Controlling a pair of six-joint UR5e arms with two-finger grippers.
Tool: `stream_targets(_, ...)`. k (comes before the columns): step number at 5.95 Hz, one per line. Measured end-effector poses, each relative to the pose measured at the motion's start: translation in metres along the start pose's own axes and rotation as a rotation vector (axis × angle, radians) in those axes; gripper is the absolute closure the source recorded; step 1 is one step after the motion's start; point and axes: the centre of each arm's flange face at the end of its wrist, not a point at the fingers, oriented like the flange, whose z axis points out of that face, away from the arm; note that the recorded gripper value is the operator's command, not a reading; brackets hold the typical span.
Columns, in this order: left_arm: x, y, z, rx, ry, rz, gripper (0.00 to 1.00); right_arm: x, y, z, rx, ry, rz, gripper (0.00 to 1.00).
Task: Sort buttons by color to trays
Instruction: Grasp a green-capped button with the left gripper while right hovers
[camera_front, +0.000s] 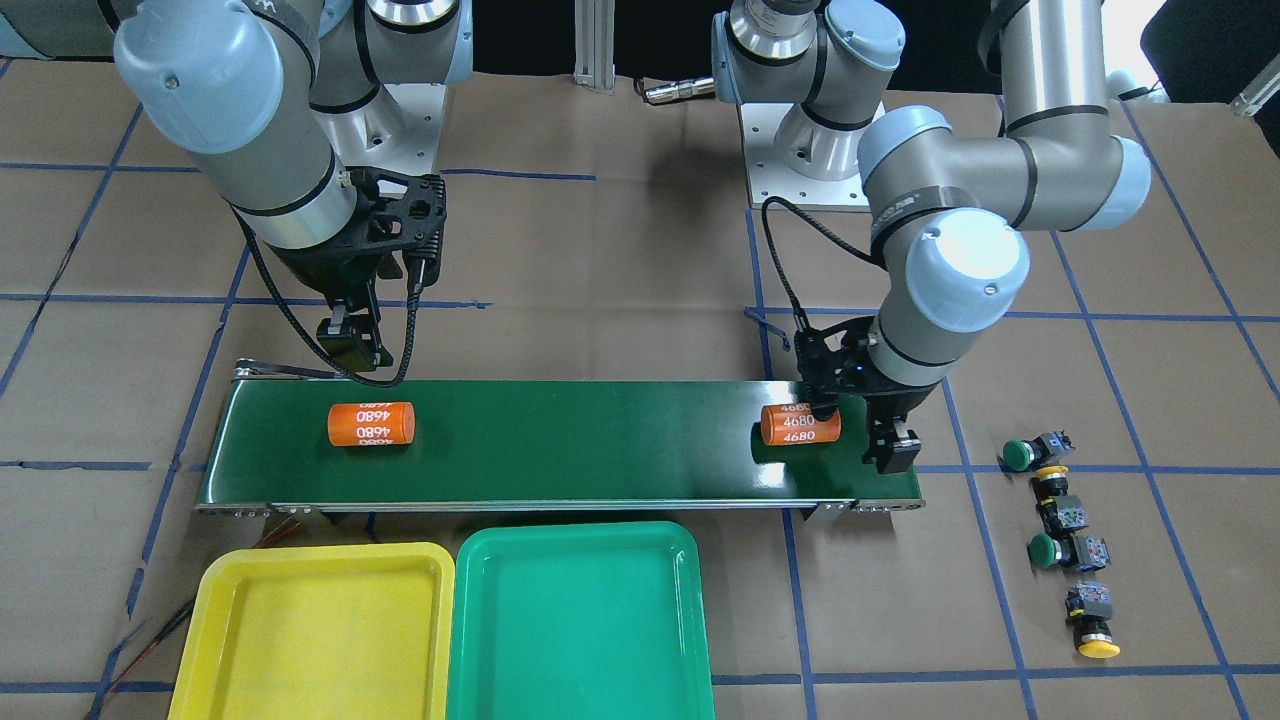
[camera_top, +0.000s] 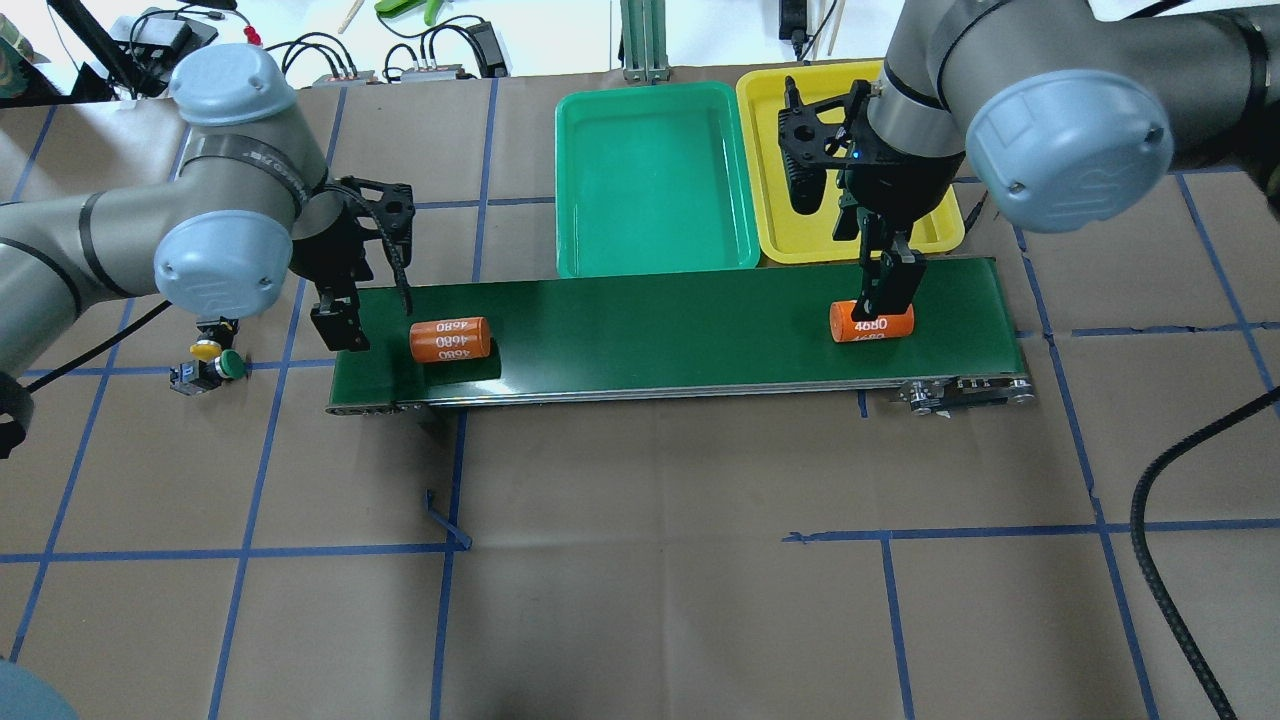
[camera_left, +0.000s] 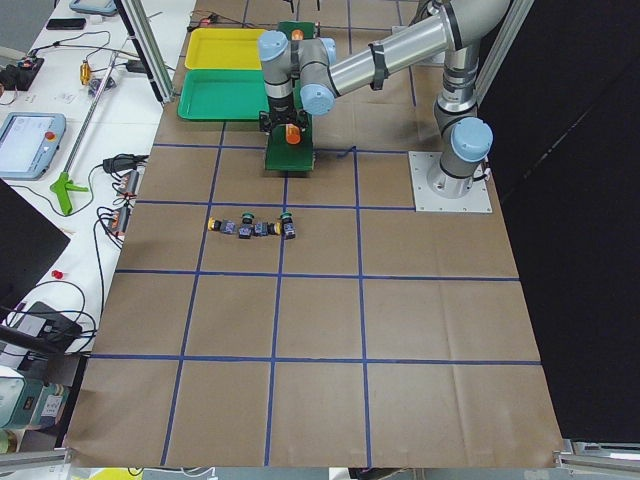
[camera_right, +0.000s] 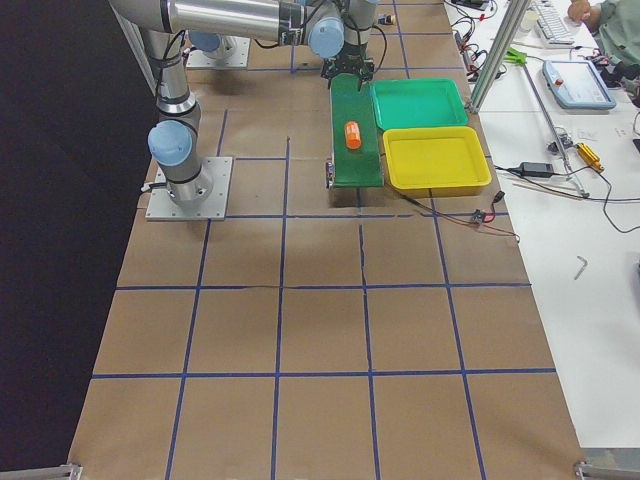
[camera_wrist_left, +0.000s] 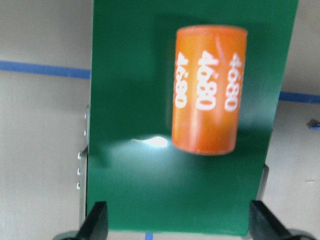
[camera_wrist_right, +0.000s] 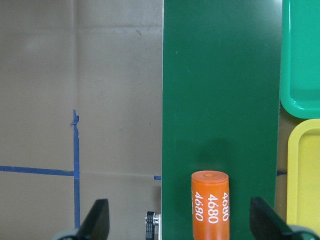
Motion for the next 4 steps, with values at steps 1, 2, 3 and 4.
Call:
stream_targets(1,-0.006,0.049,0.000,0.005,0.005,-0.036,0.02,0.000,0.000,0.000,-0.001,0.000,0.001,0.00)
stream_targets(2,-0.006,0.093,0.004,0.008,0.013,-0.070,0.02,0.000,0.000,0.000,-0.001,0.000,0.002,0.00)
stream_targets(3,-0.007,0.137,0.014,0.016,0.028,-0.107,0.02,0.000,0.000,0.000,-0.002,-0.001,0.002,0.00)
stream_targets(4,-0.007,0.171,0.026,0.023,0.038,-0.144,0.02,0.000,0.000,0.000,-0.002,-0.001,0.002,0.00)
